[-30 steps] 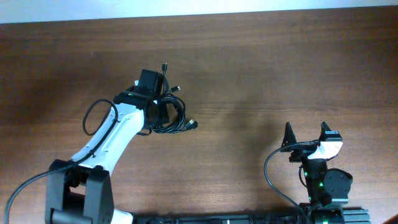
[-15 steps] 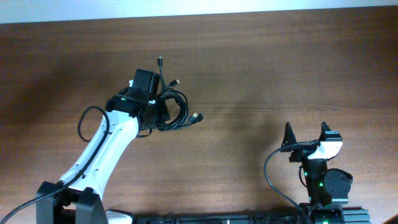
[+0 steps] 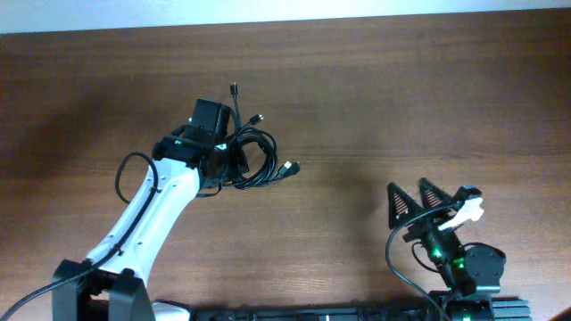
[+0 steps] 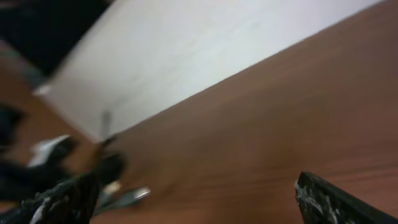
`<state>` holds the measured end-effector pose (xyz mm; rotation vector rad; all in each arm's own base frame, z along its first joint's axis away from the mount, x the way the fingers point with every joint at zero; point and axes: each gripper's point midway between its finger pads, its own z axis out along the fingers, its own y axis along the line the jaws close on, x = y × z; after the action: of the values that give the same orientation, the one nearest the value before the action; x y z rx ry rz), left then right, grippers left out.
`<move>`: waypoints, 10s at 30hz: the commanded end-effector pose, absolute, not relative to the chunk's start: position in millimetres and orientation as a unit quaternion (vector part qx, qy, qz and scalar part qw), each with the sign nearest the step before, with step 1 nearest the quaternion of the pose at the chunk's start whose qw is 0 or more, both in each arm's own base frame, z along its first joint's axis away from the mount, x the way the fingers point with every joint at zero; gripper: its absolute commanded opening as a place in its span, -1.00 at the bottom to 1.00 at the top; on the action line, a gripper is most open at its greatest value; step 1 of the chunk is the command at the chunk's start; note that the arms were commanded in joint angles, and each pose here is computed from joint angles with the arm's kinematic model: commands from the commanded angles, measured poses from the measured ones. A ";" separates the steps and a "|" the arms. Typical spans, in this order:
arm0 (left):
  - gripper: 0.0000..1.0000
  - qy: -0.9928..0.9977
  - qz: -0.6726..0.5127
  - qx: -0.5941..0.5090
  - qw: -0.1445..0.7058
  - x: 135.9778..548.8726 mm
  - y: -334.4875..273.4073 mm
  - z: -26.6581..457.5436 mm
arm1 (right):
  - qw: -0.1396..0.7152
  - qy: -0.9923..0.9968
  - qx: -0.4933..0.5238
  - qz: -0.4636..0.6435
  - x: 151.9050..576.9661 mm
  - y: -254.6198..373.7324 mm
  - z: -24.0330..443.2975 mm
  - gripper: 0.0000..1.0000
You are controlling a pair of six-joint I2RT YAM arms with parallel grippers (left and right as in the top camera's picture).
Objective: Untangle cables
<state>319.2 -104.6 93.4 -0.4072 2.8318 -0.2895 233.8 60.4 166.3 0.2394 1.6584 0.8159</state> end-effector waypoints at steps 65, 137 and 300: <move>0.31 0.951 -0.210 0.095 0.207 325.5 -172.5 133.6 | 0.153 0.866 -0.049 0.474 272.8 225.1 141.4 -0.92; -1.00 0.800 -0.279 -0.531 0.024 307.3 -143.5 143.4 | 0.256 0.858 -0.178 0.408 252.9 294.3 144.6 0.59; -1.00 0.863 -0.247 -0.410 0.161 323.0 -167.5 151.1 | -0.017 0.761 0.348 0.548 287.2 312.2 158.8 -0.47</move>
<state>321.4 -168.0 146.3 -1.1749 2.4801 -0.7064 285.8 307.0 160.7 1.0972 2.4159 1.7333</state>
